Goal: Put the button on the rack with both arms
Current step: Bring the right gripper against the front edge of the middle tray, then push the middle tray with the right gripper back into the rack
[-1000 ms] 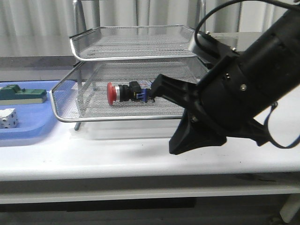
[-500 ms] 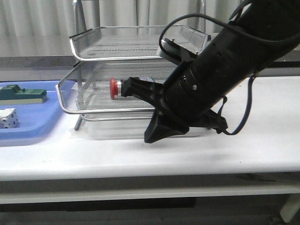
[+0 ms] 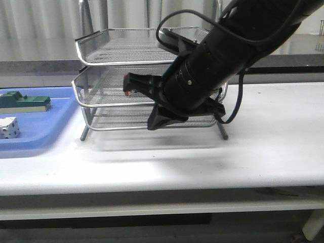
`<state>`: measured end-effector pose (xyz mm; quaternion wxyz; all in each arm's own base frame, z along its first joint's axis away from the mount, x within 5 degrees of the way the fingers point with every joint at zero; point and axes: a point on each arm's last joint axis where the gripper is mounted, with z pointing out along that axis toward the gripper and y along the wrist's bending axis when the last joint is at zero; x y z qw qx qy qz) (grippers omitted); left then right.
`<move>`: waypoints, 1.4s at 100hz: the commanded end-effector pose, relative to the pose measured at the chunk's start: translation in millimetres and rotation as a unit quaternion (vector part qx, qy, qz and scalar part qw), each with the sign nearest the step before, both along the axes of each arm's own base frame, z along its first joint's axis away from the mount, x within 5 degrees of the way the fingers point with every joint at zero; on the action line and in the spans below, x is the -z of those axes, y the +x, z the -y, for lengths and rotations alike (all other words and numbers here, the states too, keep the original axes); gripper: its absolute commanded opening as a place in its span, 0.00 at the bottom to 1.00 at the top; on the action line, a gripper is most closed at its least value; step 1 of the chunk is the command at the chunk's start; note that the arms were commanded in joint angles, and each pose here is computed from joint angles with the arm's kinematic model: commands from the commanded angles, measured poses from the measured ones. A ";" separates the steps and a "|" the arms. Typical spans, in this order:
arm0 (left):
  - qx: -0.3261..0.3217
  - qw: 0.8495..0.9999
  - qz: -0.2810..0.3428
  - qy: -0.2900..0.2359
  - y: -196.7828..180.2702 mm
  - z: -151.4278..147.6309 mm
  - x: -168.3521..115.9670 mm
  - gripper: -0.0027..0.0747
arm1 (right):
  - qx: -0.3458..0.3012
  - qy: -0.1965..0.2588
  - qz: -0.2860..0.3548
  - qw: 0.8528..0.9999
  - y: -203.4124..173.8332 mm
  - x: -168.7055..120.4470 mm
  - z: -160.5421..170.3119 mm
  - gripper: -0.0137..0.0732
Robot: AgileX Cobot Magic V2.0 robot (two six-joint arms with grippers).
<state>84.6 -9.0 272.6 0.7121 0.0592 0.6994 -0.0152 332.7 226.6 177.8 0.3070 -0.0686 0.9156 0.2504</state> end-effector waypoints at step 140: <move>-0.012 0.999 0.047 -0.016 -0.2 -2.4 -15.8 0.01 | -0.060 0.006 0.086 0.994 -30.3 -83.2 27.1 0.09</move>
